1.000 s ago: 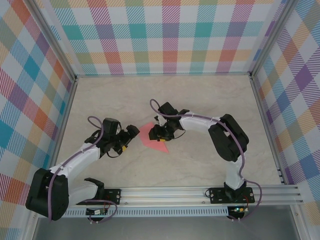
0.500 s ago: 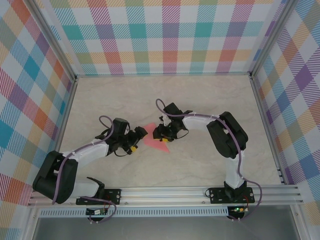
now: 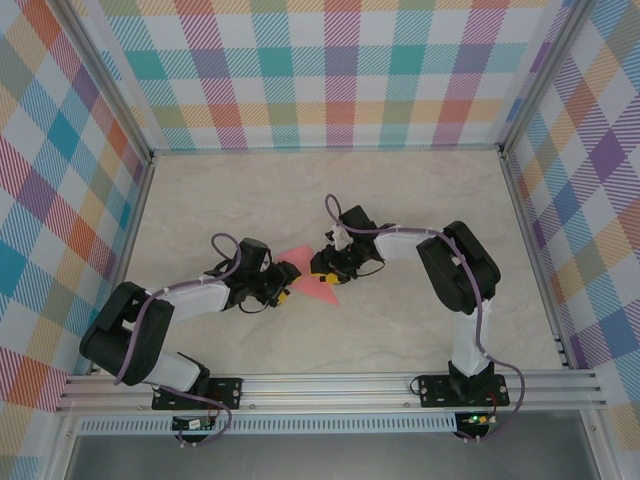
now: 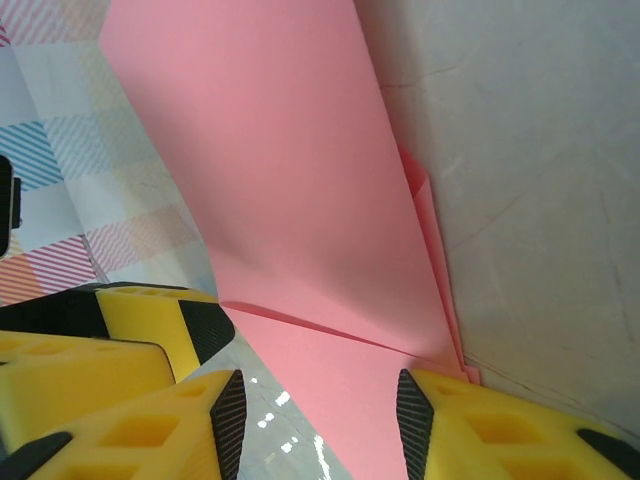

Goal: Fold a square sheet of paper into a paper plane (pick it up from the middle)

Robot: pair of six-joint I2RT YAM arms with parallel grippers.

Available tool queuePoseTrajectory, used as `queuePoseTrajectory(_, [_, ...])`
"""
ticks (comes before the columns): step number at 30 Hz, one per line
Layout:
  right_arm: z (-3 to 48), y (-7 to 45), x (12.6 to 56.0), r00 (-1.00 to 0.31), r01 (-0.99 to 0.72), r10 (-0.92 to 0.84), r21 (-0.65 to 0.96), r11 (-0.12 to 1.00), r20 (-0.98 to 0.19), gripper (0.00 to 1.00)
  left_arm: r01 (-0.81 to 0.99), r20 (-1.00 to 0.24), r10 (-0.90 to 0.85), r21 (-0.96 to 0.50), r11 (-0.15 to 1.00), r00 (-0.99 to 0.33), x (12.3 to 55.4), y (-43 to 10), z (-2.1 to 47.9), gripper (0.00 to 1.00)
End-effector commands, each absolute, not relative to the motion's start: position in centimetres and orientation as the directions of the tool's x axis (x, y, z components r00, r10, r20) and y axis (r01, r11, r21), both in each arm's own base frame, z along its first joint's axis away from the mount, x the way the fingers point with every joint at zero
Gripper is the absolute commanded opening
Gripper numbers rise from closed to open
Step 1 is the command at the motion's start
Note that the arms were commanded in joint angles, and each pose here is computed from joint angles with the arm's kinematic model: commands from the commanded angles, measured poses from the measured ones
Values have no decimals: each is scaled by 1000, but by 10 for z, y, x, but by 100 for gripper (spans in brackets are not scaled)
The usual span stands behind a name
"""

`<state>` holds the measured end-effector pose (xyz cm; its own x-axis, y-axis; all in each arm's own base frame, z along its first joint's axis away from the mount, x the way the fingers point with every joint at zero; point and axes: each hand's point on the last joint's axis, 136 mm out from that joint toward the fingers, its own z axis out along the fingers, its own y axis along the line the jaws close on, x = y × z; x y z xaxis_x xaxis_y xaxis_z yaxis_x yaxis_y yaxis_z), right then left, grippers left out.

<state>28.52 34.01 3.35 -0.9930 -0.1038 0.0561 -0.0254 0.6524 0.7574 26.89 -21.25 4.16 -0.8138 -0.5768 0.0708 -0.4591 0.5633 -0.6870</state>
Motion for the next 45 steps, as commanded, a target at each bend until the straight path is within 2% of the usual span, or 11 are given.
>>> queuePoseTrajectory(1, [22, 332, 282, -992, 19, -83, 748, 663, 100, 46, -439, 58, -582, -718, 541, -811, 281, -221, 51, 54])
queuePoseTrajectory(5, [22, 330, 283, -991, 29, -79, 753, 657, 107, 46, -440, 62, -578, -716, 543, -814, 283, -223, 49, 51])
queuePoseTrajectory(18, [20, 327, 286, -991, 46, -66, 758, 651, 117, 46, -441, 67, -569, -708, 551, -819, 284, -224, 40, 50])
queuePoseTrajectory(30, [25, 325, 288, -993, 19, -76, 769, 639, 88, 48, -335, 15, -526, -786, 519, -850, 296, -238, 60, 28])
queuePoseTrajectory(34, [42, 327, 295, -995, -66, -100, 782, 620, -5, 54, -344, 30, -514, -775, 530, -857, 294, -240, 55, 17])
queuePoseTrajectory(38, [62, 321, 305, -979, -202, -111, 755, 624, -170, 62, -364, 44, -509, -753, 549, -859, 292, -240, 53, 8])
queuePoseTrajectory(42, [79, 311, 307, -917, -371, -138, 676, 637, -374, 64, -382, 54, -508, -728, 569, -860, 291, -243, 55, 5])
queuePoseTrajectory(45, [82, 301, 307, -828, -498, -187, 539, 679, -529, 65, -393, 62, -507, -715, 578, -860, 291, -245, 57, 4])
